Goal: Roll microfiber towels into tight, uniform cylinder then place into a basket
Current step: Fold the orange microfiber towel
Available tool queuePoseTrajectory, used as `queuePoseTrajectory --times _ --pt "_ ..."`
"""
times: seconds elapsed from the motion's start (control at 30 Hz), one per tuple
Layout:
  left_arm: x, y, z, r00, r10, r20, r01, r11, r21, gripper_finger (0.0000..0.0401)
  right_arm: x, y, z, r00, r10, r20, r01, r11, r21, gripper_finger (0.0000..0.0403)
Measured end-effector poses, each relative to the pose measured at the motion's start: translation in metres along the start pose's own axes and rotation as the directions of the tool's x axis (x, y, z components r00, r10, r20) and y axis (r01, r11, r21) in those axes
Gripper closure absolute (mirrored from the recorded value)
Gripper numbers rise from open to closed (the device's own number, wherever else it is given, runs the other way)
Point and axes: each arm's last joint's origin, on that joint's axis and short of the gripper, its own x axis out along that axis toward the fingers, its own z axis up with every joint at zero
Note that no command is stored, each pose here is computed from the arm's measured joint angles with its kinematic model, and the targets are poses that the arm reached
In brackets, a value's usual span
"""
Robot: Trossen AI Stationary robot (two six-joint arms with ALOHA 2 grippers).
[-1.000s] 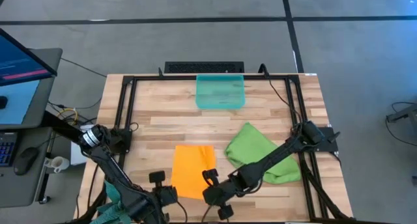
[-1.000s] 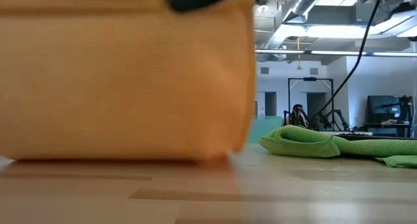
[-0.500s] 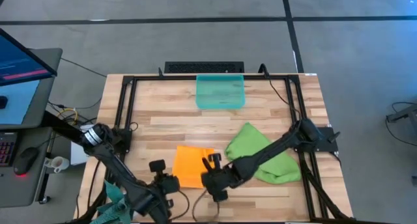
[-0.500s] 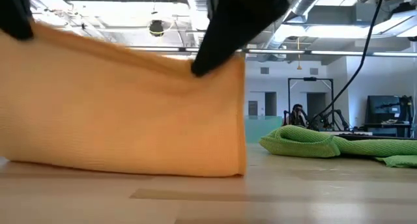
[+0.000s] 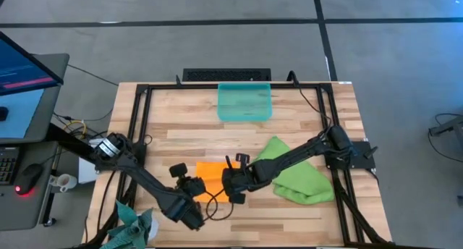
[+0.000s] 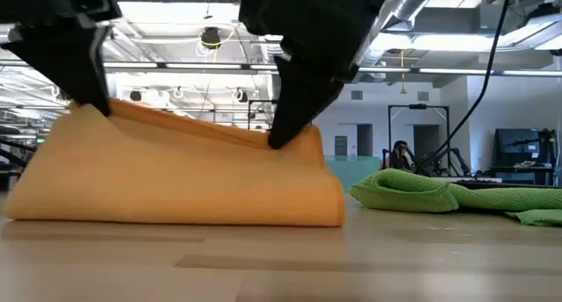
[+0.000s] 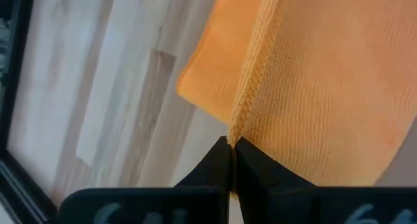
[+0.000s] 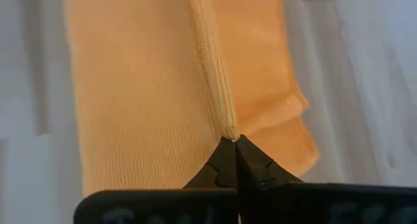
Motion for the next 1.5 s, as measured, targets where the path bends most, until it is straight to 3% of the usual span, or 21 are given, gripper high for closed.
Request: queuePoseTrajectory --times 0.17,0.53,0.73,1.0,1.17,1.5 --pt "0.007 0.005 0.010 0.999 -0.006 -0.033 0.005 1.000 -0.015 0.0401 0.011 -0.014 -0.003 1.000 -0.025 -0.017 0.026 0.997 0.077 0.0398" --pt "0.013 0.006 0.019 0.994 -0.073 -0.081 0.070 0.997 -0.041 0.0396 0.015 -0.022 -0.002 0.999 -0.034 -0.030 0.036 0.995 0.093 0.0397" --pt "0.013 0.006 0.018 0.993 -0.071 -0.093 0.074 0.997 0.032 0.0333 0.016 -0.023 -0.005 0.998 -0.040 -0.047 0.044 0.995 0.088 0.0396" --pt "0.013 0.005 0.016 0.984 -0.101 -0.146 0.105 0.994 0.015 0.0262 0.016 -0.025 -0.003 0.999 -0.039 -0.038 0.042 0.994 0.097 0.0389" --pt "0.010 0.002 0.012 0.985 -0.106 -0.137 0.108 0.994 0.007 0.0256 0.017 -0.028 -0.002 0.998 -0.042 -0.036 0.045 0.993 0.105 0.0346" --pt "0.004 -0.008 0.007 0.982 -0.164 -0.090 0.165 0.986 0.005 0.0256 0.017 -0.040 -0.005 0.992 -0.062 -0.107 0.072 0.992 0.099 0.0221"
